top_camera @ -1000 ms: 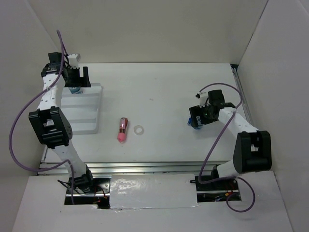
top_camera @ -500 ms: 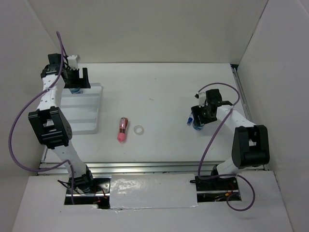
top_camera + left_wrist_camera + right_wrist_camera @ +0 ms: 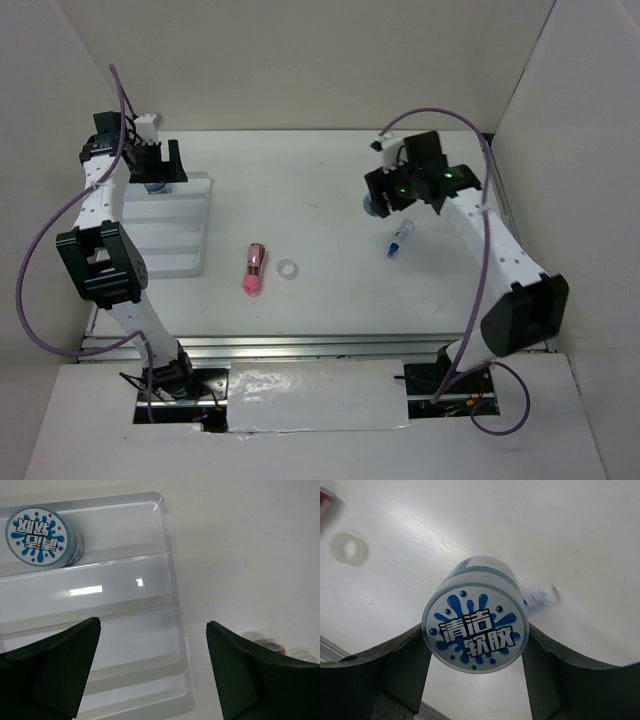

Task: Sort the stationery into containers
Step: Pick up the stationery from the center of the board, then place the stationery at the center of the board.

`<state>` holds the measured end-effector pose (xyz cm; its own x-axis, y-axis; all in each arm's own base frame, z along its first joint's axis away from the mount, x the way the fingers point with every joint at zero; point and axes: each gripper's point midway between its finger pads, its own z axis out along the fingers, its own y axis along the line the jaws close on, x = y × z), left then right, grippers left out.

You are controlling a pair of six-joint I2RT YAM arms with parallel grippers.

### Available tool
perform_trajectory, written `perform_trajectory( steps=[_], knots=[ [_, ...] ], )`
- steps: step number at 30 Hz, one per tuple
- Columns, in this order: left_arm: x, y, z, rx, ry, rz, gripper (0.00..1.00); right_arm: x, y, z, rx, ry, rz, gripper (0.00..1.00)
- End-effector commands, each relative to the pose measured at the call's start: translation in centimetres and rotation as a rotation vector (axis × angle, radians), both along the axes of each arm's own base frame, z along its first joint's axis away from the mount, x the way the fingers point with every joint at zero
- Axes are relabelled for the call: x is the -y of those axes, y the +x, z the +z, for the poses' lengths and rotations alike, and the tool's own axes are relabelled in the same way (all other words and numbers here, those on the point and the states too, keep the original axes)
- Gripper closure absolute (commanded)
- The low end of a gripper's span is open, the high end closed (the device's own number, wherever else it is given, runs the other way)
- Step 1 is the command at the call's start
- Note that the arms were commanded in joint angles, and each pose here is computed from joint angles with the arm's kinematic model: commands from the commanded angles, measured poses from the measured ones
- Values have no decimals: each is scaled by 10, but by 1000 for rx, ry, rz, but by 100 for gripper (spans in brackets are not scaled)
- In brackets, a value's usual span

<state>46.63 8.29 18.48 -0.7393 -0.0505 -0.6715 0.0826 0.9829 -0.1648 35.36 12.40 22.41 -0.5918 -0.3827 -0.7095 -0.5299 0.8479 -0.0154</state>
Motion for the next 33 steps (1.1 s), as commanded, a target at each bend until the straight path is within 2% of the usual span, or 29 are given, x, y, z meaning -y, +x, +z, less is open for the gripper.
perform_trajectory(
  steps=[1, 3, 4, 7, 9, 12, 14, 15, 16, 17, 19, 25, 27, 28, 29, 30, 33],
  knots=[
    [10, -2, 34, 94, -11, -57, 1, -76, 25, -27, -85, 74, 96, 70],
    [11, -5, 35, 96, -12, -66, 1, -114, 31, -37, -101, 76, 153, 68],
    [13, -7, 35, 96, -10, -78, 1, -133, 46, -50, -119, 60, 175, 67],
    [14, -13, 32, 87, -10, -83, 1, -170, 55, -78, -161, 33, 218, 66],
    [16, -15, 29, 84, -16, -91, 1, -186, 63, -85, -138, 42, 224, 65],
    [22, -22, 21, 67, -22, -116, 1, -206, 63, -116, -186, 8, 257, 59],
    [27, -24, 18, 62, -32, -135, 1, -215, 62, -120, -191, -1, 272, 52],
    [29, -25, 15, 58, -33, -146, 1, -217, 61, -128, -201, -11, 273, 48],
    [32, -27, 16, 65, -33, -154, 1, -218, 59, -131, -205, -19, 279, 34],
    [37, -26, 19, 83, -47, -176, 1, -218, 57, -132, -206, -29, 281, 25],
    [52, -33, 20, 103, -64, -228, 1, -217, 53, -129, -206, -25, 281, 0],
    [134, -48, 31, 166, -28, -431, 1, -188, 46, -53, -160, 131, 221, 0],
    [155, -52, 29, 156, 0, -471, 1, -159, 43, -22, -138, 173, 186, 0],
    [183, -59, 26, 146, 11, -538, 1, -134, 42, 0, -110, 197, 149, 0],
    [192, -60, 21, 134, 39, -546, 1, -119, 36, -7, -137, 196, 127, 0],
    [217, -65, 18, 137, 50, -599, 1, -105, 34, -3, -125, 204, 104, 0],
    [246, -66, 1, 100, 83, -629, 1, -46, 19, 5, -81, 197, -3, 0]
  ],
)
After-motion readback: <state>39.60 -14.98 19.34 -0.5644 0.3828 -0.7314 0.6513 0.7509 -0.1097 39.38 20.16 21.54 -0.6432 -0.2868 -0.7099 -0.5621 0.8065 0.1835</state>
